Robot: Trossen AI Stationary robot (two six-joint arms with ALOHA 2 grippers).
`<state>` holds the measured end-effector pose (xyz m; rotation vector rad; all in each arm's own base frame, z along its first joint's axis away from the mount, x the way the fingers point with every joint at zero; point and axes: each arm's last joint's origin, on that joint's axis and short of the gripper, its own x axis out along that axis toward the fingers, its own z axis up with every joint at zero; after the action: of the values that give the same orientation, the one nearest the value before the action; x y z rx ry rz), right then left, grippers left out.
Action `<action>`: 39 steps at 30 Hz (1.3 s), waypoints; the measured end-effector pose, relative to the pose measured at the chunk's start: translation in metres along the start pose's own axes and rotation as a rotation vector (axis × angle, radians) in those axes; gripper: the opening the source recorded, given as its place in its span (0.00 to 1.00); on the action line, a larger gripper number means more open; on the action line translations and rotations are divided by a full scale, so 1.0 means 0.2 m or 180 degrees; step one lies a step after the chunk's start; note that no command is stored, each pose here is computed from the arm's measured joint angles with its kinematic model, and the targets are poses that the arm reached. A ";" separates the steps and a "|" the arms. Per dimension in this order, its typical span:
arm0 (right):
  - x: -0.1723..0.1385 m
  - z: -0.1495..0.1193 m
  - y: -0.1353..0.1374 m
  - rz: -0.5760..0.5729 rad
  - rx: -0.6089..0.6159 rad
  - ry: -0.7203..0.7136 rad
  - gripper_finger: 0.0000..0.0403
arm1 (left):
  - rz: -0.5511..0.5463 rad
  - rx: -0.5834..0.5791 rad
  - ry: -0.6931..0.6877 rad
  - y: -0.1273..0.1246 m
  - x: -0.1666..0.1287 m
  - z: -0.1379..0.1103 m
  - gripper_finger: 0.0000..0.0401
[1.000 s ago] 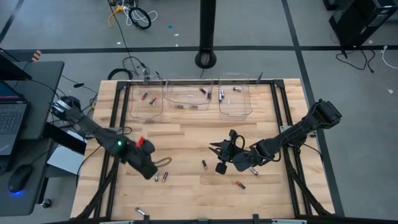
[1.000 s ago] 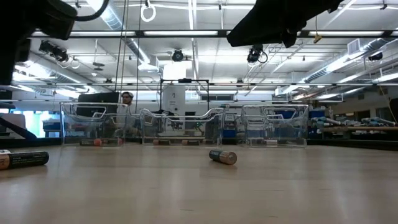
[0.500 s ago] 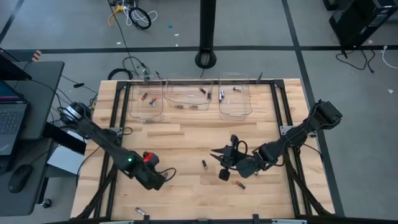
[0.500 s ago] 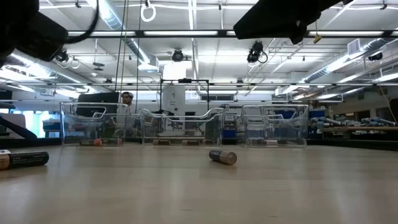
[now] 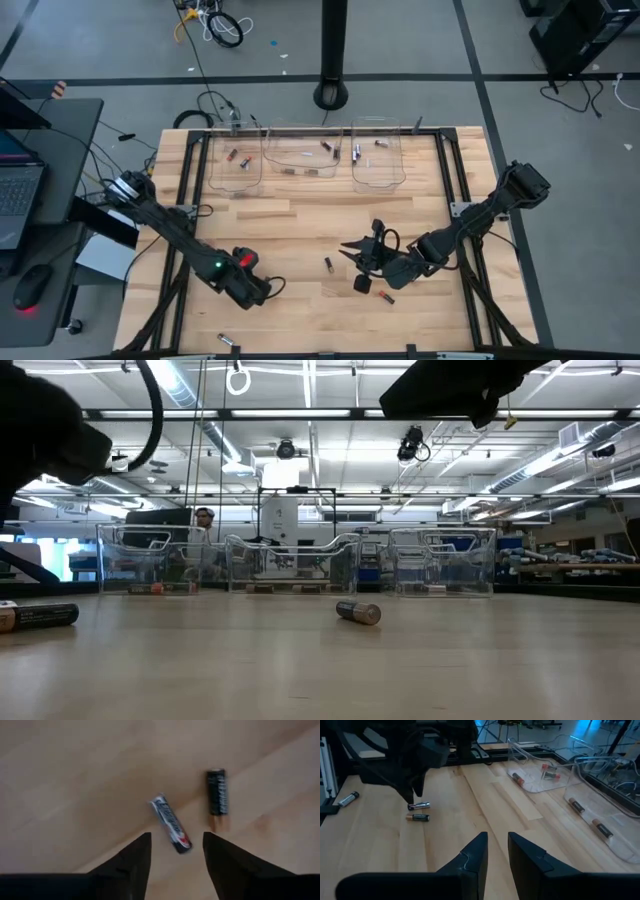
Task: Sort batteries
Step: Put the silver battery into the right transparent bin
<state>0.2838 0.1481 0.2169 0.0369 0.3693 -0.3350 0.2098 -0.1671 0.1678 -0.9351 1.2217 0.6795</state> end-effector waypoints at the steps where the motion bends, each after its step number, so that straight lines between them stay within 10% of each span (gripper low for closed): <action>1: 0.00 0.00 0.00 -0.0001 -0.0002 0.0000 0.21 | 0.0043 0.0005 -0.0008 0.00 0.01 0.00 0.47; 14: 0.00 0.00 0.00 -0.0020 -0.0013 -0.0002 0.21 | 0.0300 0.0234 -0.0135 0.02 0.08 0.01 0.49; 39: 0.00 0.00 0.00 -0.0020 -0.0033 -0.0003 0.21 | 0.0457 0.0612 0.0132 0.04 0.07 0.00 0.22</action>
<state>0.2838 0.1479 0.2167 0.0254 0.3702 -0.3394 0.2067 -0.1637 0.1518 -0.7099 1.3746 0.6451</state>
